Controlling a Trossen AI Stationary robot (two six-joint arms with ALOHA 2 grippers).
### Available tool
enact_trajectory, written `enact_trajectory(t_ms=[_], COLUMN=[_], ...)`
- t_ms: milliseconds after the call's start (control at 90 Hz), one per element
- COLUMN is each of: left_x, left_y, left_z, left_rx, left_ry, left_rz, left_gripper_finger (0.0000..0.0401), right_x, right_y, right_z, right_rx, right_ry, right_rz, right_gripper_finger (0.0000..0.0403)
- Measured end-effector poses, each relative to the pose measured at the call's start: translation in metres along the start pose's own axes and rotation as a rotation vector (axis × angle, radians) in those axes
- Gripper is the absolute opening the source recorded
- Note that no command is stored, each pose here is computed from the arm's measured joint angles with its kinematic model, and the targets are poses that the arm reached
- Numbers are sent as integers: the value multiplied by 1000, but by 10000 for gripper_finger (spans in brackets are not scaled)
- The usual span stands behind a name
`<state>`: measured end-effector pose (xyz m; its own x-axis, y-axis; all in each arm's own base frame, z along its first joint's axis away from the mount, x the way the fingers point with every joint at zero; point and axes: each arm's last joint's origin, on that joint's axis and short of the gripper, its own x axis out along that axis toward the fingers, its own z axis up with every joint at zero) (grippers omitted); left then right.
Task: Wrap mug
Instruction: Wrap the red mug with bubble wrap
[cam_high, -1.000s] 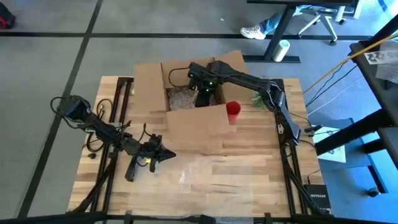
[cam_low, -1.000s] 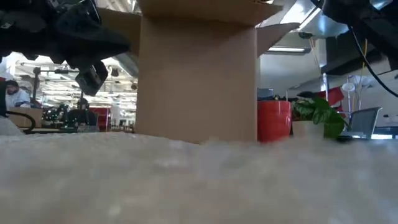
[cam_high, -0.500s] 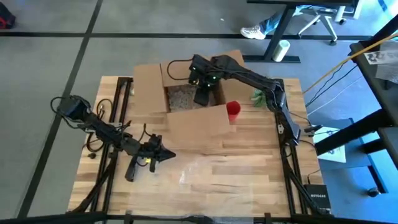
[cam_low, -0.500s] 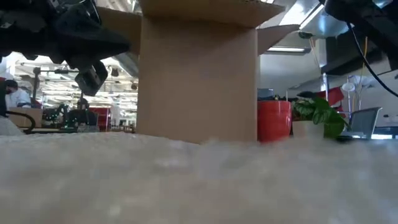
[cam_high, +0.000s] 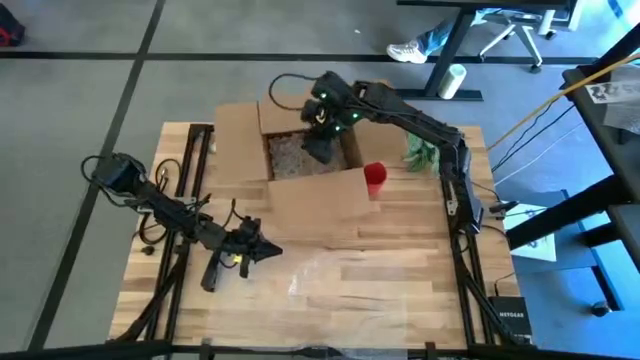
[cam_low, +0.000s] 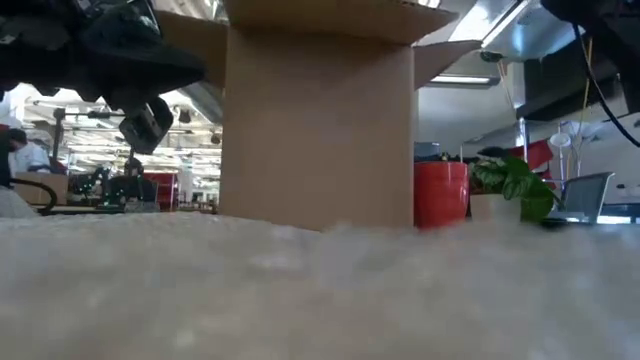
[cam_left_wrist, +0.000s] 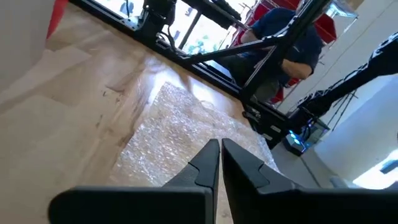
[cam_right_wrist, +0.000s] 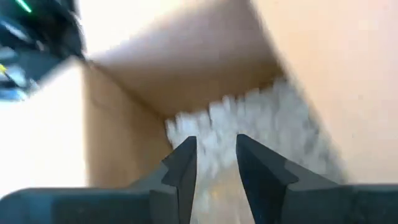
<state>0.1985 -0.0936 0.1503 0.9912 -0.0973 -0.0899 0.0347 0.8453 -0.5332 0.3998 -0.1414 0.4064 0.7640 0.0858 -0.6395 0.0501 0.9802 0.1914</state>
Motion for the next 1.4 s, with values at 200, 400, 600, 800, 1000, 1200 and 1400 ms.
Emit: enact_trajectory(t_ms=[200, 400, 600, 800, 1000, 1200, 1400], left_x=[0, 0, 0, -2, -4, -4, -4], left_y=[0, -1, -1, -5, -9, -9, -9], left_z=[0, 0, -1, -4, -6, -6, -6], left_rx=[4, 9, 19, 29, 38, 37, 9], left_ry=[0, 13, 20, 35, 45, 43, 44], left_rz=[0, -18, -28, -54, -73, -73, -72], left_gripper_finger=[0, 0, 0, 0, 0, 0, 0], right_x=[-41, -84, -108, -117, -95, -54, -35], right_y=[12, 27, 55, 87, 110, 115, 96], right_z=[12, -18, -48, -90, -167, -234, -256], right_rx=[-7, 78, 169, 224, 312, 340, 235], right_ry=[-125, 128, 286, 385, 487, 334, 302], right_rz=[-202, -466, -506, -426, -417, -296, -372], right_gripper_finger=[98, 98, 98, 98, 98, 98, 98])
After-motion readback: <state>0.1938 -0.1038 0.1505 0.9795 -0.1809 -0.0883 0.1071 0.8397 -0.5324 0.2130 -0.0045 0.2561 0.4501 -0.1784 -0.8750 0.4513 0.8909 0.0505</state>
